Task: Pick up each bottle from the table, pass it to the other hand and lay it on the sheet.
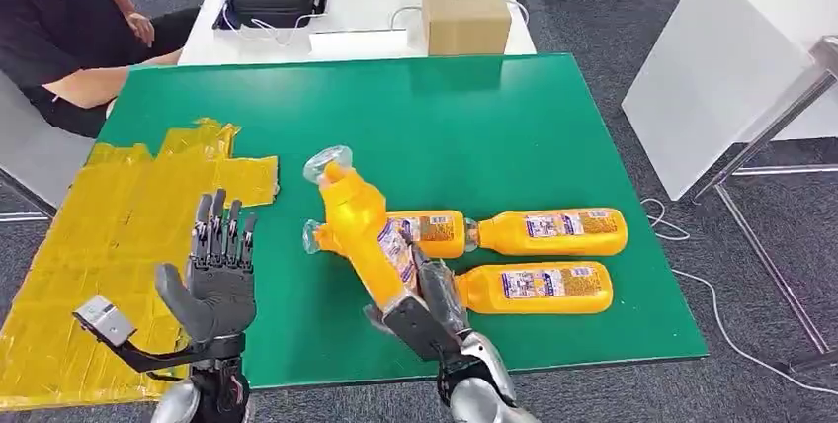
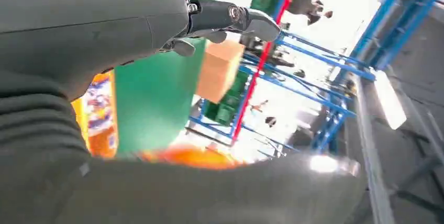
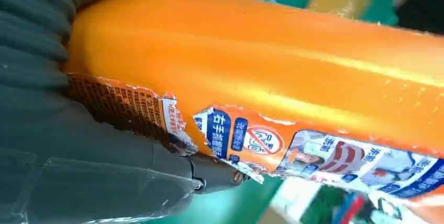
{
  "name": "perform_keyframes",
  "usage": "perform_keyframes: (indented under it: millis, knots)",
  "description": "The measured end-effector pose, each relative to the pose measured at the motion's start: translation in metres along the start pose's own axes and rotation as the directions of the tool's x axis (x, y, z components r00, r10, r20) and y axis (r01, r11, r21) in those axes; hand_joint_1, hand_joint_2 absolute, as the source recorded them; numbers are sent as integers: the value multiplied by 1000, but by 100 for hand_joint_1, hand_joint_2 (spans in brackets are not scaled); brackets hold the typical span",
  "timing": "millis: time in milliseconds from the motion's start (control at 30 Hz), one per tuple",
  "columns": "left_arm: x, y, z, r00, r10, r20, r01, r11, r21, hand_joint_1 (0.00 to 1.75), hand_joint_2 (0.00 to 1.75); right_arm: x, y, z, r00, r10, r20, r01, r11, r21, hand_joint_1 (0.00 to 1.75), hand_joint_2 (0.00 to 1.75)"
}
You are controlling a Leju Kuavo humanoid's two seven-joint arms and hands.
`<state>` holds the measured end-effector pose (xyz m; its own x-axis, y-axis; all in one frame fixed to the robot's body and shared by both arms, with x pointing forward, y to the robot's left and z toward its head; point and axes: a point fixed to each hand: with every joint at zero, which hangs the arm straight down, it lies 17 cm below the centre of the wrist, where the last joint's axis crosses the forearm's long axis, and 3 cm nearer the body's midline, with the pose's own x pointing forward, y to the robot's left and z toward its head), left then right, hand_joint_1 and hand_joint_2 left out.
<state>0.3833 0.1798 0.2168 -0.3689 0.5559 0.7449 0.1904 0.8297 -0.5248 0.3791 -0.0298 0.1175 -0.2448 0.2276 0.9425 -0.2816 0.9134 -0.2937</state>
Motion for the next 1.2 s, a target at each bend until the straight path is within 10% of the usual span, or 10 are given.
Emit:
perform_keyframes:
  millis: [567, 1200]
  knots:
    - [-25, 1, 7, 991, 74, -115, -74, 997, 5, 0, 175, 30, -23, 5, 995, -49, 82, 55, 995, -81, 175, 175]
    - [-50, -52, 29, 972, 67, -223, -125, 958, -260, 0, 175, 1, 40, -7, 999, 1, -38, 7, 977, 213, 175, 175]
